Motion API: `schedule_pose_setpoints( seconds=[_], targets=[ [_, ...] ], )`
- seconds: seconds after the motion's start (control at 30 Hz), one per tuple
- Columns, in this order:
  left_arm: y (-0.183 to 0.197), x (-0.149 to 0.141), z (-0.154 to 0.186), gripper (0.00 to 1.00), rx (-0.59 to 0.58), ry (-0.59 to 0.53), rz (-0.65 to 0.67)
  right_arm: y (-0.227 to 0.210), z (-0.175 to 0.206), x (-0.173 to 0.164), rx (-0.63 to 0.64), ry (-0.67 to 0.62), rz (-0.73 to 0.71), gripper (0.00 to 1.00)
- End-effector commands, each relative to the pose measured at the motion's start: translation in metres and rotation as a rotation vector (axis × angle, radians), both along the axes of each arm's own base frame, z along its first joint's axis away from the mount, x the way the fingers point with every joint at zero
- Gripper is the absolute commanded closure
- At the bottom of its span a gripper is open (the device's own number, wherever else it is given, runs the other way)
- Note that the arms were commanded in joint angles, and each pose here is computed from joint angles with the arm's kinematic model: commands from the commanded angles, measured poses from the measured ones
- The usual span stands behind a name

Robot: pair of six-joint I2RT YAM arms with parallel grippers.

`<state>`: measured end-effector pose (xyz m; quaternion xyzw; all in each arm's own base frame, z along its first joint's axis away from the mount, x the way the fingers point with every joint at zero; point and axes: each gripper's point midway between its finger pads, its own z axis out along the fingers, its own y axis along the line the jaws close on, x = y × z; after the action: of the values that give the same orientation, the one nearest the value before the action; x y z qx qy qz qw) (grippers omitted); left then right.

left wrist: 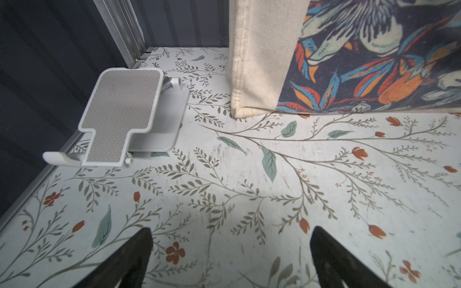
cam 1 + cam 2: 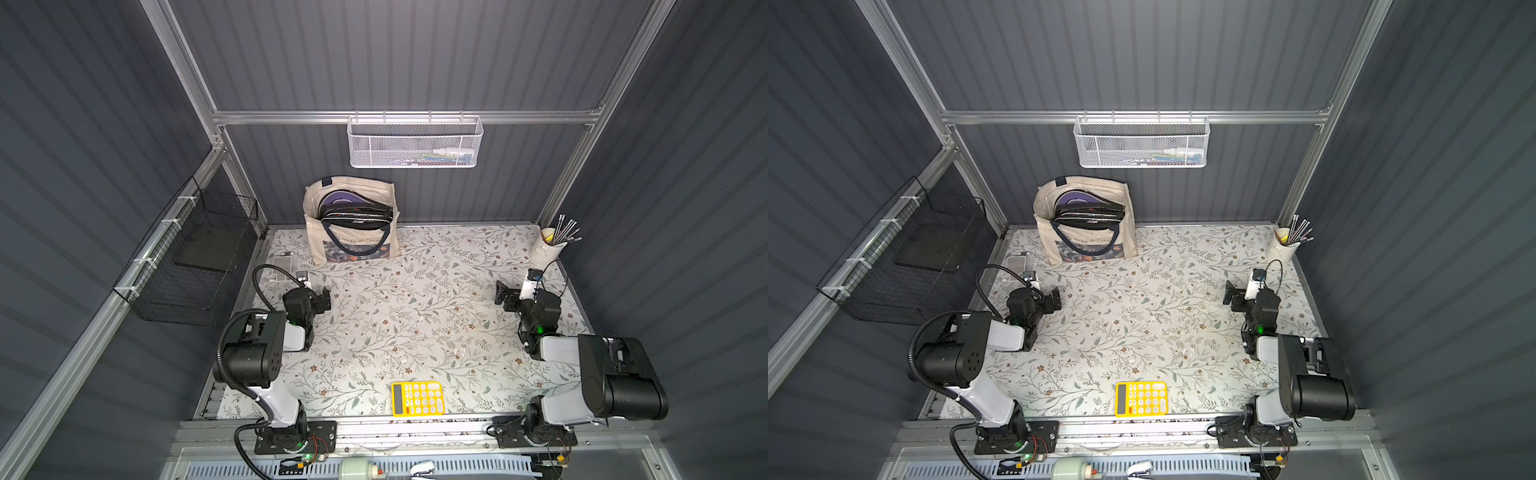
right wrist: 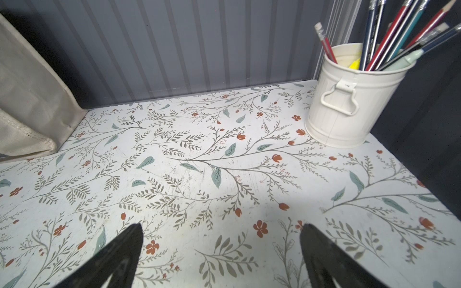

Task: Remove the ping pong set from the canvas bag
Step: Move the canvas bag to the center of the board.

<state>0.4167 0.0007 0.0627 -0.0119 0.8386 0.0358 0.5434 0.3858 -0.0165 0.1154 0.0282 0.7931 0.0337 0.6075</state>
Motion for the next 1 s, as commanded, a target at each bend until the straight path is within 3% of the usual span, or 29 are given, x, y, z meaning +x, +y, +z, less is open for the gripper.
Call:
schedule_pose_setpoints(
  seconds=[0.0, 0.17, 0.23, 0.43, 0.53, 0.63, 0.8, 0.87, 0.97],
  targets=[
    [0.0, 0.002, 0.0, 0.0, 0.009, -0.002, 0.004, 0.001, 0.005, 0.002, -0.008, -0.018, 0.008, 0.01],
    [0.0, 0.001, 0.001, 0.0, 0.01, -0.006, 0.005, 0.0, 0.005, 0.001, -0.009, -0.021, 0.004, 0.01],
    [0.014, 0.001, 0.011, 0.0, 0.03, -0.018, 0.103, -0.011, 0.009, -0.002, -0.006, -0.033, -0.071, 0.01],
    [0.039, -0.008, 0.077, 0.0, -0.012, 0.034, 0.328, -0.027, 0.048, -0.01, -0.041, 0.001, -0.242, 0.01],
    [0.037, -0.014, 0.109, 0.0, -0.04, 0.093, 0.413, -0.02, 0.083, -0.004, 0.062, 0.054, -0.283, 0.01],
    [0.018, -0.012, 0.143, 0.0, -0.057, 0.116, 0.38, 0.025, 0.122, 0.005, 0.137, 0.065, -0.121, 0.01],
    [-0.022, -0.001, 0.189, 0.0, -0.236, 0.094, 0.19, 0.096, 0.179, 0.014, 0.102, 0.06, 0.071, 0.01],
    [-0.032, 0.008, 0.208, 0.0, -0.203, 0.126, 0.122, 0.116, 0.194, 0.023, 0.131, 0.107, 0.123, 0.01],
    [-0.028, 0.02, 0.241, 0.01, -0.126, 0.142, 0.123, 0.149, 0.211, 0.034, 0.167, 0.177, 0.211, 0.01]
  ],
)
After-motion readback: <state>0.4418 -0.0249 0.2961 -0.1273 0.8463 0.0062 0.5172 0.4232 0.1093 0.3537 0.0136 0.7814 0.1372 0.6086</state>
